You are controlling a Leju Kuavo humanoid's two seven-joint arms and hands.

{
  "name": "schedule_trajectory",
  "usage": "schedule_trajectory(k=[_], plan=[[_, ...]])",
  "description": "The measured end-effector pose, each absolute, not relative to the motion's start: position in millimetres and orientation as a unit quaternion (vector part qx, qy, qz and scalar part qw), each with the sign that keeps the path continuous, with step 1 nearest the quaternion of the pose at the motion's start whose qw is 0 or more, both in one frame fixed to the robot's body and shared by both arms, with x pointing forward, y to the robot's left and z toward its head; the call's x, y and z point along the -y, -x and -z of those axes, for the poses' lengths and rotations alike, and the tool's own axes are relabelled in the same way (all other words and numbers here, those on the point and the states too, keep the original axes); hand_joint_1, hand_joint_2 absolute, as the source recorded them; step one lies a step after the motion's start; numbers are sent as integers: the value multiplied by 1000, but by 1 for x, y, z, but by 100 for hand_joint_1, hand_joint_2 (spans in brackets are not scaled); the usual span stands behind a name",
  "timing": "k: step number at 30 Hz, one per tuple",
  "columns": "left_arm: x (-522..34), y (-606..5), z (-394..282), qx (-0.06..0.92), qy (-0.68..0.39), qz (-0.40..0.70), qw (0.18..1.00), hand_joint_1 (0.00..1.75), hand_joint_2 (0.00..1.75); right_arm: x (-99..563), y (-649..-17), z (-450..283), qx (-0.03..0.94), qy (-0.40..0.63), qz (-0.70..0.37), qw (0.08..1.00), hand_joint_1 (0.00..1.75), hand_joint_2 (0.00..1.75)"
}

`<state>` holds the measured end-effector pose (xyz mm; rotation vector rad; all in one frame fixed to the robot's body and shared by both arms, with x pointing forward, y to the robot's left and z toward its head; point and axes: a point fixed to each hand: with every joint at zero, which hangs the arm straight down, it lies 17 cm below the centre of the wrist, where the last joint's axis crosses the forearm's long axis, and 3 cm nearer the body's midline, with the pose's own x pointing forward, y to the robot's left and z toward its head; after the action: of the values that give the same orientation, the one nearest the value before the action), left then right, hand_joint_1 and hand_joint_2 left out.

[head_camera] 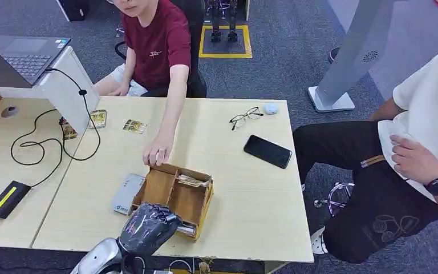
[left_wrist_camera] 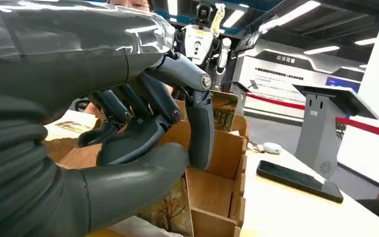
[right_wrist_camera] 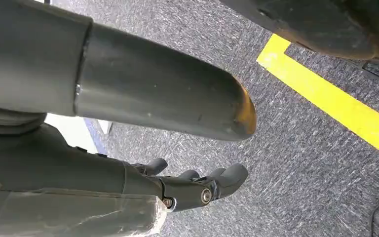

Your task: Pass the card to the sensor for recognition and then transmit it.

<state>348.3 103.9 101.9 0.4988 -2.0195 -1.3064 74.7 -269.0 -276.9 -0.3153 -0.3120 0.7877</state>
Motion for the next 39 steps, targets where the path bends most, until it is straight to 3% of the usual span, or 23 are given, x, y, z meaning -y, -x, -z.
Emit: schedule_trajectory(k=[39], plan=[[-110, -359, -119, 776, -244, 494, 307, 0, 175, 269, -73, 277, 148, 150, -387, 898, 0, 0]])
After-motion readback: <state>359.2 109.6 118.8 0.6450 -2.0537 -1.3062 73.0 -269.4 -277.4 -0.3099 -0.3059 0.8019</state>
